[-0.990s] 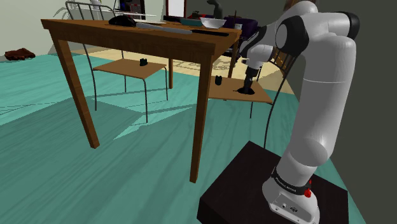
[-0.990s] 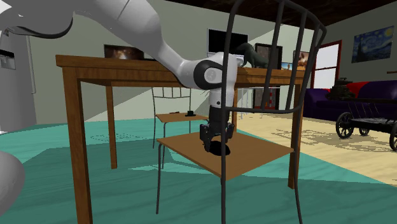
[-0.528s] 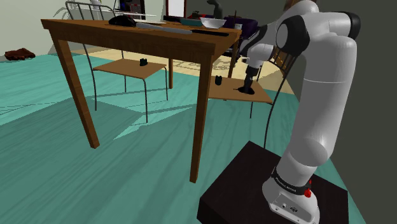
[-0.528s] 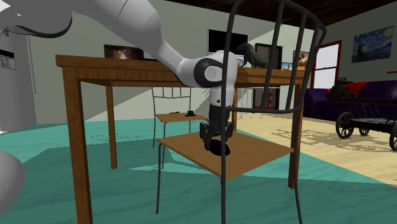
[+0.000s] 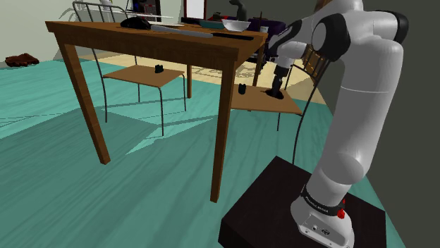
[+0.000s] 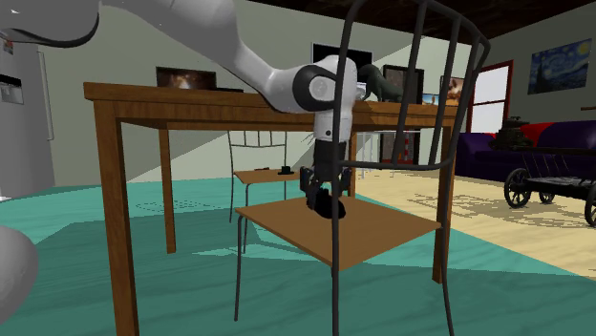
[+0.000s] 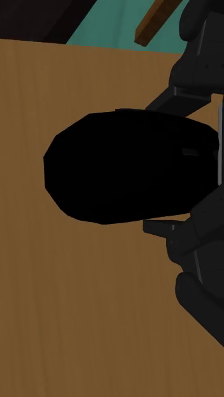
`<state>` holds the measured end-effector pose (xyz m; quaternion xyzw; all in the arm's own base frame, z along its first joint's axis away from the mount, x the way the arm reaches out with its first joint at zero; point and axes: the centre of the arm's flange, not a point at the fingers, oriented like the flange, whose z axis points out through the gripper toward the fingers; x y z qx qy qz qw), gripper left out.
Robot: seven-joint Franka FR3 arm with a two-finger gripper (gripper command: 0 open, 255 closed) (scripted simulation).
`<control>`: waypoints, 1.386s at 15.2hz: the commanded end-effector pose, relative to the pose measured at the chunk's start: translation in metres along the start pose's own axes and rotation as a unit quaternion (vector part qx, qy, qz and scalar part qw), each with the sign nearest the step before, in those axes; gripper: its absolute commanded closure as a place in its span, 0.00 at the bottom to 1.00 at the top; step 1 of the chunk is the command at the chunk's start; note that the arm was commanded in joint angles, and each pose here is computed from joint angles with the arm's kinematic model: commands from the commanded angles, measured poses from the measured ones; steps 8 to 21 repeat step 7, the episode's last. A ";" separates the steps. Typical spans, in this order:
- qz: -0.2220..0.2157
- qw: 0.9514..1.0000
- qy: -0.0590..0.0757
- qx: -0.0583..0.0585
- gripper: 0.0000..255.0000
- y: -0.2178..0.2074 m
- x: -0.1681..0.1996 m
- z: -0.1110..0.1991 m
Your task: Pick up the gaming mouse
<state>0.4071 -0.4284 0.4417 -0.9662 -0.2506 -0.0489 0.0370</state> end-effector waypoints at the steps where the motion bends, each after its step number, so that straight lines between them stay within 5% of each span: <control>1: 0.000 1.000 0.000 0.000 1.00 -0.001 0.001 -0.010; 5: 0.000 1.000 0.000 0.000 1.00 -0.002 0.004 -0.031; 21: 0.000 1.000 0.000 0.000 1.00 -0.002 0.004 -0.032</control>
